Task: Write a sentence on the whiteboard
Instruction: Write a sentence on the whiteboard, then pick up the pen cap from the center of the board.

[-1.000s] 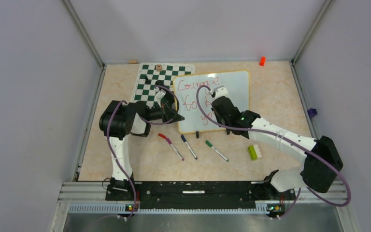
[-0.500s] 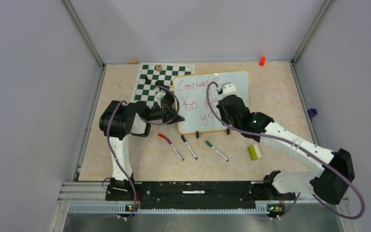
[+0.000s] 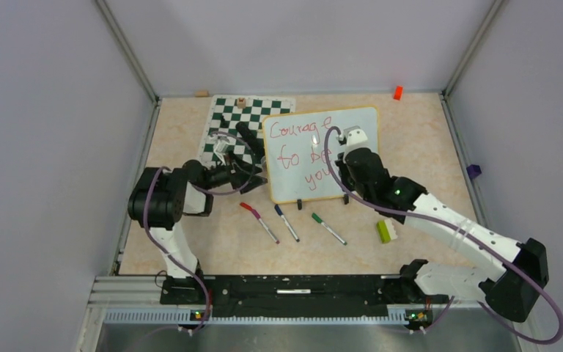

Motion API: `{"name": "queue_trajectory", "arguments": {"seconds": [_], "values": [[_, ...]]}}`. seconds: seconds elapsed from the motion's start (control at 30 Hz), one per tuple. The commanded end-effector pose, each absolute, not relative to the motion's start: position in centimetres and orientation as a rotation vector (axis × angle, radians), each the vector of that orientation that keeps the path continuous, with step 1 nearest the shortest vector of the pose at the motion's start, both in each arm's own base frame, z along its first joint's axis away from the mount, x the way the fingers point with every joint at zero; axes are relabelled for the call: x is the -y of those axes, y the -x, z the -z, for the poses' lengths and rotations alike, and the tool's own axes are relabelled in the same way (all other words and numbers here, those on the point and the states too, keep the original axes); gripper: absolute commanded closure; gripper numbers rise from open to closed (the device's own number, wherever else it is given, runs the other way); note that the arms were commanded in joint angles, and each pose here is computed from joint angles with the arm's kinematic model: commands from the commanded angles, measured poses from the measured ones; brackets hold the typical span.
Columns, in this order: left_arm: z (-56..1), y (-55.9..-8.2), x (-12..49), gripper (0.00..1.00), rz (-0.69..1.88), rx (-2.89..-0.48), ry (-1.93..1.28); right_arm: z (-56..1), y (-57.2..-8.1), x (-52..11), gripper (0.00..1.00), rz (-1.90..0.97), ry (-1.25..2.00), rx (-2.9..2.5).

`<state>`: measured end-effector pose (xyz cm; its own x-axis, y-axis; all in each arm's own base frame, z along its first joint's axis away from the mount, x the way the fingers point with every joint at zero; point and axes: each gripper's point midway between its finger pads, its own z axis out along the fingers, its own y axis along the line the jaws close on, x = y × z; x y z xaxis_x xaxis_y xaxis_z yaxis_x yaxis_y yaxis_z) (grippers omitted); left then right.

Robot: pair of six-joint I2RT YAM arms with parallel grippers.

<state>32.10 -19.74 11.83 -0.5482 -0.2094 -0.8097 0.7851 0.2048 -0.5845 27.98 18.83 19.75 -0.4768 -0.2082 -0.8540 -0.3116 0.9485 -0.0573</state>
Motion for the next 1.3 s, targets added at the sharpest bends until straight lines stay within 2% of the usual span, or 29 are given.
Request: {"name": "queue_trajectory", "arguments": {"seconds": [0.0,0.2,0.27,0.37,0.4,0.43,0.47,0.5,0.63,0.7,0.77,0.83,0.93,1.13,1.27], "values": [[-14.1,-34.1,17.5,0.01,1.332,-1.660,-0.316,-23.3,-28.5,-18.3,1.00,-0.166,0.301,-1.977],[-14.3,-34.0,14.7,0.01,1.007,-1.811,-0.240,-25.0,-28.2,-17.5,1.00,-0.177,0.253,-1.921],[-14.0,-33.9,12.9,0.03,0.854,-1.926,-0.186,-25.3,-28.1,-17.3,1.00,-0.182,0.245,-1.911],[-13.9,-33.2,10.9,0.28,0.718,-1.997,-0.116,-25.9,-27.8,-17.0,1.00,-0.201,0.228,-1.887],[-13.7,-32.9,10.5,0.33,0.690,-2.014,-0.093,-26.0,-27.7,-17.0,1.00,-0.208,0.225,-1.879],[-13.7,-32.6,10.1,0.31,0.670,-2.027,-0.074,-26.0,-27.7,-17.0,1.00,-0.213,0.223,-1.875],[-13.4,-32.3,9.7,0.07,0.647,-2.045,-0.030,-26.2,-27.6,-17.0,1.00,-0.219,0.220,-1.868],[-13.2,-32.2,8.9,0.02,0.612,-2.057,0.039,-26.4,-27.6,-17.0,1.00,-0.226,0.218,-1.863],[-12.9,-30.6,6.0,0.01,0.452,-2.068,0.216,-26.8,-27.6,-17.1,1.00,-0.239,0.221,-1.851],[-14.2,-29.8,5.0,0.05,0.397,-1.997,0.225,-27.0,-27.6,-17.2,1.00,-0.248,0.221,-1.846],[-15.4,-29.2,4.0,0.04,0.352,-1.910,0.266,-27.1,-27.6,-17.4,1.00,-0.258,0.222,-1.839],[-16.1,-28.7,3.9,0.01,0.346,-1.824,0.227,-27.3,-27.5,-17.5,1.00,-0.275,0.218,-1.831],[-17.3,-28.4,5.7,0.02,0.350,-1.667,-0.061,-27.6,-27.4,-17.8,1.00,-0.298,0.221,-1.819],[-20.1,-27.2,4.8,0.01,0.432,-1.551,0.164,-27.5,-27.1,-17.8,1.00,-0.313,0.229,-1.819],[-18.5,-26.9,3.8,0.01,0.366,-1.792,0.259,-27.5,-27.0,-17.7,1.00,-0.320,0.221,-1.817]]}}
